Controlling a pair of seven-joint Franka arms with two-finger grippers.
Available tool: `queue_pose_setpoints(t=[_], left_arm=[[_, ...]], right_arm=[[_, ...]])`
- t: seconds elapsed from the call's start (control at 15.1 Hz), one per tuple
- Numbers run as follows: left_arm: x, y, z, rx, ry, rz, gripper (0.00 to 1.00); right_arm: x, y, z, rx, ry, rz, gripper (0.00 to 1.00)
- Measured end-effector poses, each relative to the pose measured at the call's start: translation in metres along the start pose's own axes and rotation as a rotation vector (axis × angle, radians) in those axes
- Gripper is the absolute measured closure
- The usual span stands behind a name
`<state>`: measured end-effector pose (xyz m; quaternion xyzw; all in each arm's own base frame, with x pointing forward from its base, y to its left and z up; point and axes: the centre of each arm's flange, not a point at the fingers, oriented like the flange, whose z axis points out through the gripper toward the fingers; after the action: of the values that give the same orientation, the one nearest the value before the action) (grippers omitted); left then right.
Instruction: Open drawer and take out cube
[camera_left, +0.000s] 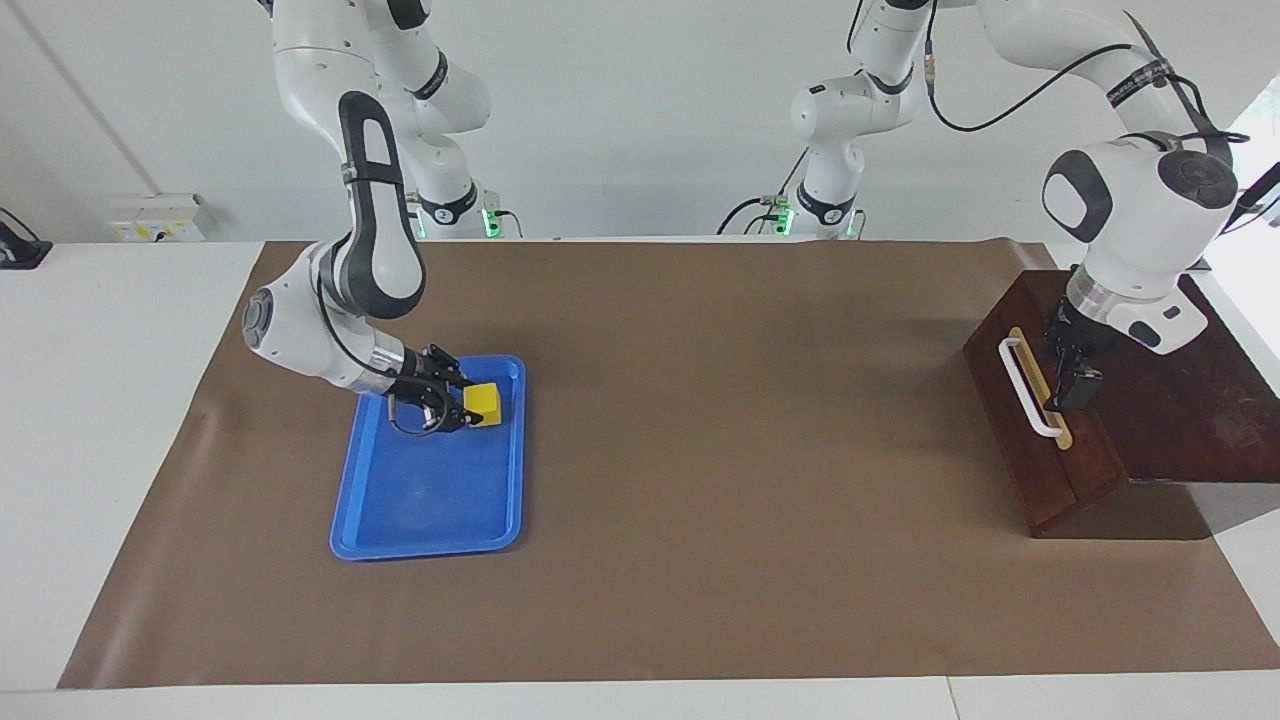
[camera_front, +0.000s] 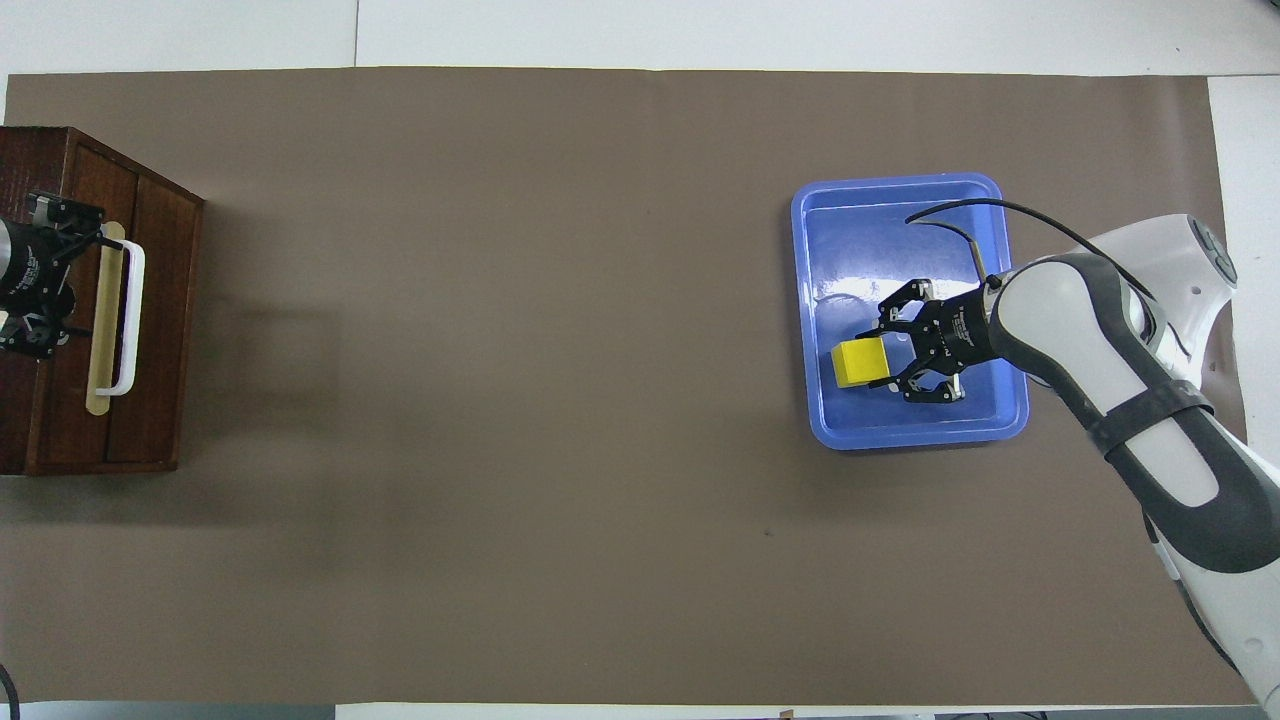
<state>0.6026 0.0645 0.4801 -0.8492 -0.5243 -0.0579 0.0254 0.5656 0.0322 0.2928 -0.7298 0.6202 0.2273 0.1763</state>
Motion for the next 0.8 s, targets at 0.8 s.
queue_pose_setpoints(t=[0.8], left_arm=[[-0.079, -0.035, -0.115, 0.101, -0.163, 0.78, 0.0]], right_arm=[[0.006, 0.007, 0.002, 0.022, -0.006, 0.027, 0.37]])
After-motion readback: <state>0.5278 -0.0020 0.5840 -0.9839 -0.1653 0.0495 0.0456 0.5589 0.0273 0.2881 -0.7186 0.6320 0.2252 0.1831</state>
